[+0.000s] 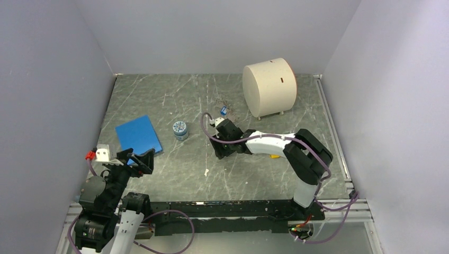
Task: Remove the keys from the keyring
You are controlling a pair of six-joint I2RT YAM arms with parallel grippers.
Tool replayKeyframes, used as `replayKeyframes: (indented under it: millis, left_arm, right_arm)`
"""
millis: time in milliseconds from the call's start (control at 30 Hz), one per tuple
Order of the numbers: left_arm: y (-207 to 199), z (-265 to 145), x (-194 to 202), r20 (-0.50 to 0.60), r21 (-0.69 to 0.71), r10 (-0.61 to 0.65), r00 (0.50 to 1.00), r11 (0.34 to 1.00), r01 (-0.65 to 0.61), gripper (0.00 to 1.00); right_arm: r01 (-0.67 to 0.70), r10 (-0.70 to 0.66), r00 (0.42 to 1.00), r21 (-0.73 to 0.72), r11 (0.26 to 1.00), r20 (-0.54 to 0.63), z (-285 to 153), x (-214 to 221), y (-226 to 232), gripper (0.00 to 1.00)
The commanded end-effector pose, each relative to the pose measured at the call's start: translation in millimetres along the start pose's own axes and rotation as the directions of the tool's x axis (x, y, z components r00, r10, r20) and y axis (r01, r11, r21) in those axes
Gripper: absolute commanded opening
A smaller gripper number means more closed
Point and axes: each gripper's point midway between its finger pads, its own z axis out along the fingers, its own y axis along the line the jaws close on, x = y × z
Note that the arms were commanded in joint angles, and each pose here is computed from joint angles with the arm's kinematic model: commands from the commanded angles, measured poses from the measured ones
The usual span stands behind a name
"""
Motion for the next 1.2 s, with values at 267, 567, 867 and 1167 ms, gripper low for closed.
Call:
replayKeyframes:
  millis: [267, 567, 867, 1167]
  left_arm:
    - [-7, 4, -9, 0.026, 0.034, 0.020, 0.999, 0.999, -0.021, 0.94]
    - [-8, 4, -8, 0.024, 0.042, 0.022, 0.999, 0.999, -0.023, 0.94]
    - [-9, 4, -8, 0.025, 0.048, 0.024, 0.999, 0.999, -0.025, 0.94]
    - [-9, 4, -8, 0.026, 0.051, 0.025, 0.999, 0.998, -0.026, 0.94]
  right_arm:
    - [0.040, -0.054, 0.994, 0.134, 0.990, 0.097, -43, -72, -32, 0.56]
    - [-0.009, -0.022, 0.983, 0.167, 0.986, 0.185, -9, -133, -86, 0.58]
    - [0.004, -0.030, 0.986, 0.159, 0.987, 0.164, 32, -153, -104, 0.53]
    - [-0.002, -0.014, 0.995, 0.155, 0.988, 0.099, 57, -136, -110, 0.50]
